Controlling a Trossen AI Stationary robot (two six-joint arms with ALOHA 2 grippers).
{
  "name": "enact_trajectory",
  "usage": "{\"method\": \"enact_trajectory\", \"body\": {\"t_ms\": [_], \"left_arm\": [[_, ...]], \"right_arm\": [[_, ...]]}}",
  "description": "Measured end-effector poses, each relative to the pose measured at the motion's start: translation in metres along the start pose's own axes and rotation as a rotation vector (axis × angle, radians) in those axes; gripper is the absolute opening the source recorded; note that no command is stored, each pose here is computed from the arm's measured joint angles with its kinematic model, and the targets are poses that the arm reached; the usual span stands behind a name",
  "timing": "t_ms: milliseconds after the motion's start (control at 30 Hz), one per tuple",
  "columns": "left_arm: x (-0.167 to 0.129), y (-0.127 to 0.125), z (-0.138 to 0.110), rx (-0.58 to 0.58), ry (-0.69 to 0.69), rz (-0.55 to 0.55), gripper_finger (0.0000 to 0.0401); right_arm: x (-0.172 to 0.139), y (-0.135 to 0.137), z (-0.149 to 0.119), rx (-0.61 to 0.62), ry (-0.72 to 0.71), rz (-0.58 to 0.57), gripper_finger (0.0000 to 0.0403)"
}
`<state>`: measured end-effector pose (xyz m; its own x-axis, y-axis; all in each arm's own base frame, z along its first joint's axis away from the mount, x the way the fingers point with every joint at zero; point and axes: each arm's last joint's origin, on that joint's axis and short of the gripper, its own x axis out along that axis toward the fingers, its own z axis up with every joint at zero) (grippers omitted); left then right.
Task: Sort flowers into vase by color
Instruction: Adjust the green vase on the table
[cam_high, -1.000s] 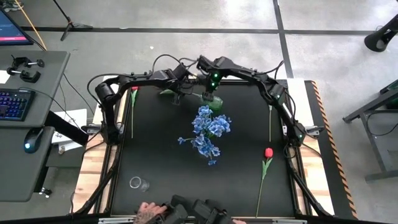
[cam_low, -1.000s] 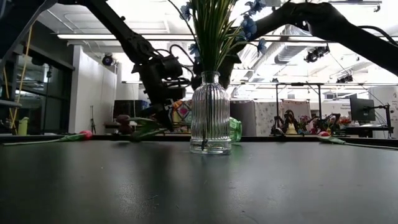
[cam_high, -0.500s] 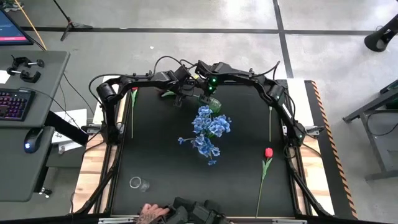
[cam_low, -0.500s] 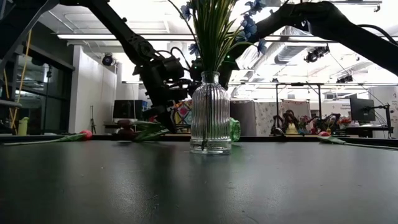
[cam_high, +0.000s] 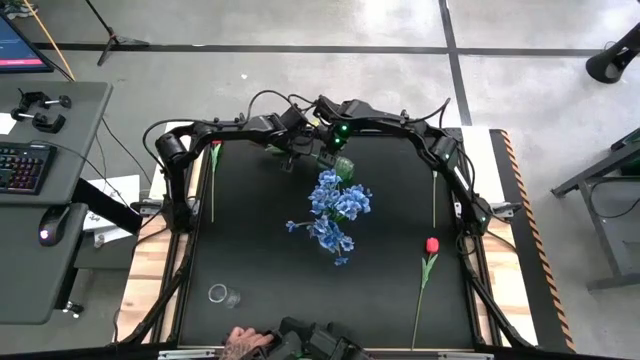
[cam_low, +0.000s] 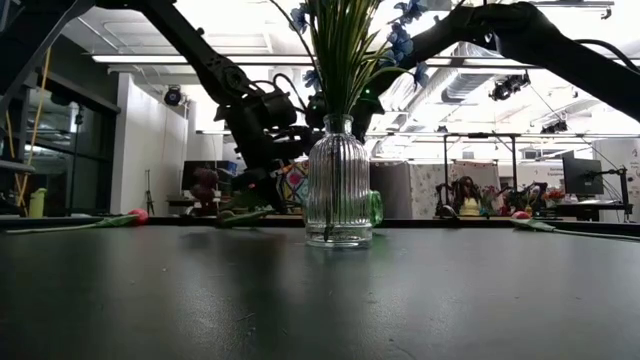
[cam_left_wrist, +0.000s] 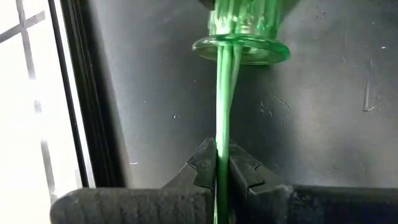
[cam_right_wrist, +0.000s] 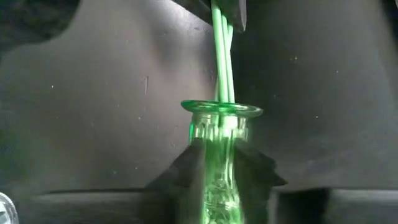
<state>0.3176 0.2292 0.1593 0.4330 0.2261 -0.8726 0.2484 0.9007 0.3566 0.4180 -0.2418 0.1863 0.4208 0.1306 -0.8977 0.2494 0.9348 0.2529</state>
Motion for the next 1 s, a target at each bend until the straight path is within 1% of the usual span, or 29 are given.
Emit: {"method": "enact_trajectory", "body": {"t_ms": [67, 100, 167, 233, 333, 433, 567, 633, 700, 767, 867, 933, 1000], "left_arm": [[0.0, 0.0, 0.0, -0.005, 0.001, -0.002, 0.0], [0.0, -0.001, 0.001, -0.009, 0.001, -0.003, 0.0], [0.0, -0.001, 0.001, -0.013, 0.001, -0.004, 0.0], [0.0, -0.001, 0.001, -0.01, 0.001, -0.003, 0.0], [0.0, -0.001, 0.001, -0.01, 0.002, -0.004, 0.0], [0.0, -0.001, 0.001, -0.009, 0.005, -0.004, 0.0], [0.0, -0.001, 0.001, -0.003, 0.006, -0.005, 0.0], [0.0, -0.001, 0.001, -0.001, 0.002, -0.001, 0.0], [0.0, 0.0, 0.001, -0.002, -0.002, 0.01, 0.0], [-0.002, 0.002, 0.004, -0.005, -0.018, 0.029, 0.0], [-0.001, 0.001, 0.002, -0.02, -0.011, 0.02, 0.0], [0.0, 0.003, 0.001, -0.029, -0.013, 0.024, 0.0], [-0.001, 0.005, 0.001, -0.033, -0.025, 0.035, 0.0]], "right_arm": [[0.0, 0.0, 0.0, 0.0, 0.0, 0.008, 0.0016], [0.0, 0.0, 0.0, 0.001, 0.0, 0.011, 0.0009], [0.0, 0.0, -0.001, 0.013, 0.004, 0.014, 0.002], [0.0, 0.001, -0.002, 0.049, 0.016, 0.02, 0.0044], [0.0, 0.002, -0.003, 0.058, 0.029, 0.04, 0.0089], [0.0, 0.002, -0.002, 0.057, 0.012, 0.062, 0.0143], [-0.004, 0.003, -0.001, -0.006, 0.015, 0.069, 0.0218], [-0.013, 0.001, -0.001, -0.044, 0.012, 0.082, 0.0247], [-0.03, -0.002, 0.001, -0.059, -0.018, 0.072, 0.0264], [-0.047, -0.009, 0.001, -0.051, -0.057, 0.045, 0.0268], [-0.079, -0.02, -0.002, -0.025, -0.12, 0.026, 0.0263], [-0.092, -0.022, -0.006, -0.014, -0.151, 0.052, 0.0257], [-0.091, -0.018, -0.01, -0.014, -0.146, 0.104, 0.025]]}}
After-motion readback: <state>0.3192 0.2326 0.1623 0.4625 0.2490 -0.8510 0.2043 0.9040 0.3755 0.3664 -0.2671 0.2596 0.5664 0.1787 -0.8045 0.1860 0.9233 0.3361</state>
